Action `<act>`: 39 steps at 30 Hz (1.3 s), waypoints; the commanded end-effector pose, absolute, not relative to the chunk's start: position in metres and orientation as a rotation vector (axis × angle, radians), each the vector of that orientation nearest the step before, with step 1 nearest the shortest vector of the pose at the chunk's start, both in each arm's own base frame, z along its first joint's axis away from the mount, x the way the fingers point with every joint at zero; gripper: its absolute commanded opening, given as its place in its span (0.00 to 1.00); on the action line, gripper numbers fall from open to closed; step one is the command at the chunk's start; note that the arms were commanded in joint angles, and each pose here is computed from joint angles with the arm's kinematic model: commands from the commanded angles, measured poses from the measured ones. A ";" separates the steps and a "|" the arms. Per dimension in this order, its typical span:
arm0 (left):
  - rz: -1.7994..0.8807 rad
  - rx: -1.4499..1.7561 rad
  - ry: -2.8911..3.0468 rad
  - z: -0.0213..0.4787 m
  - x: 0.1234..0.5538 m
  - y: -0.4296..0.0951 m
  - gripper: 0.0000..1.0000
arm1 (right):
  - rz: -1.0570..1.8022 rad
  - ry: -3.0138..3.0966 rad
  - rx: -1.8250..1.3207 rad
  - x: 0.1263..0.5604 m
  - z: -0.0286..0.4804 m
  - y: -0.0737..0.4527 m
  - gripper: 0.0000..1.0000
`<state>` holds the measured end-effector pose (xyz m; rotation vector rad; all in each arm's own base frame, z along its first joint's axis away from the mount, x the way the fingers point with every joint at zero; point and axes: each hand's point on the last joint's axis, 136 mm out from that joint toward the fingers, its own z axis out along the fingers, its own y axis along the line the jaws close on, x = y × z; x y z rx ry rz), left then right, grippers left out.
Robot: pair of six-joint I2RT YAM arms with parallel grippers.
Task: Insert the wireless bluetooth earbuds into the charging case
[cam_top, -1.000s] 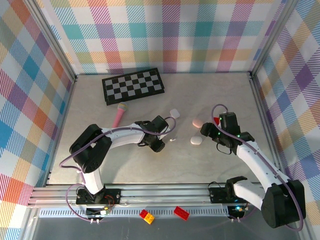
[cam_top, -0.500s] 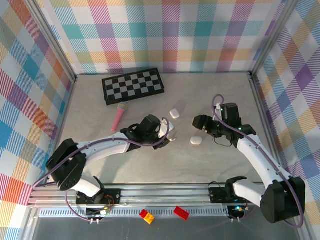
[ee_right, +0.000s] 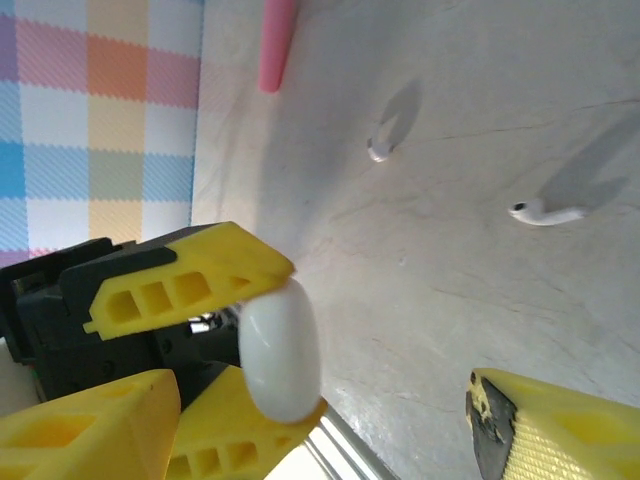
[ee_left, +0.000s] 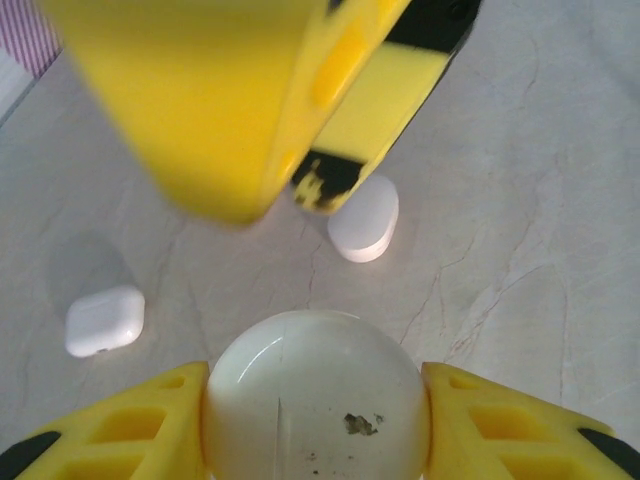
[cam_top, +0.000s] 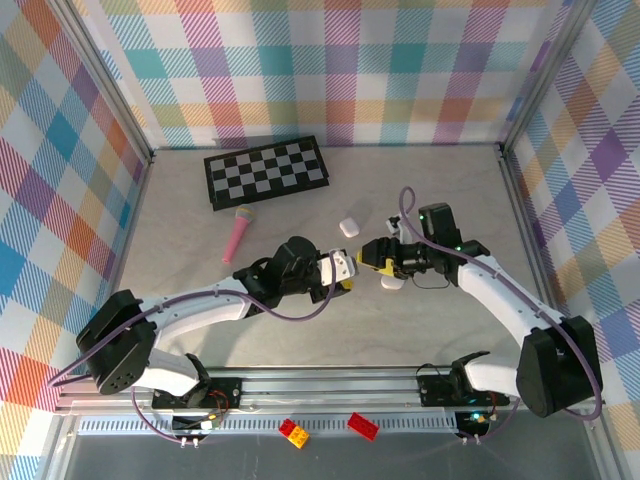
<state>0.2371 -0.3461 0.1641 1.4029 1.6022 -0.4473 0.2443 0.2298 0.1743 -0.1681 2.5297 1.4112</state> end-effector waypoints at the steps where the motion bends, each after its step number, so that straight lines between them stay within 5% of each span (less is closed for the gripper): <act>1: -0.481 1.404 1.484 0.195 0.231 -0.355 0.35 | 1.455 2.480 -0.315 0.243 0.188 0.248 0.73; 8: -0.476 1.399 1.484 0.197 0.231 -0.353 0.35 | 1.450 2.550 -0.366 0.239 0.175 0.264 0.59; 18: -0.466 1.389 1.501 0.197 0.232 -0.352 0.37 | 1.374 2.535 -0.370 0.242 0.178 0.261 0.24; 21: -0.481 1.346 1.514 0.201 0.233 -0.351 0.42 | 1.301 2.479 -0.400 0.246 0.186 0.256 0.18; 23: -0.530 1.285 1.518 0.208 0.232 -0.350 0.57 | 1.239 2.429 -0.427 0.249 0.193 0.250 0.14; 27: -0.684 1.167 1.492 0.230 0.223 -0.352 0.79 | 1.148 2.271 -0.526 0.250 0.216 0.242 0.11; 30: -0.829 1.102 1.469 0.245 0.212 -0.354 0.86 | 1.140 2.096 -0.601 0.246 0.243 0.240 0.11; 39: -1.315 1.085 1.386 0.286 0.176 -0.358 0.81 | 1.217 1.706 -0.964 0.194 0.315 0.242 0.12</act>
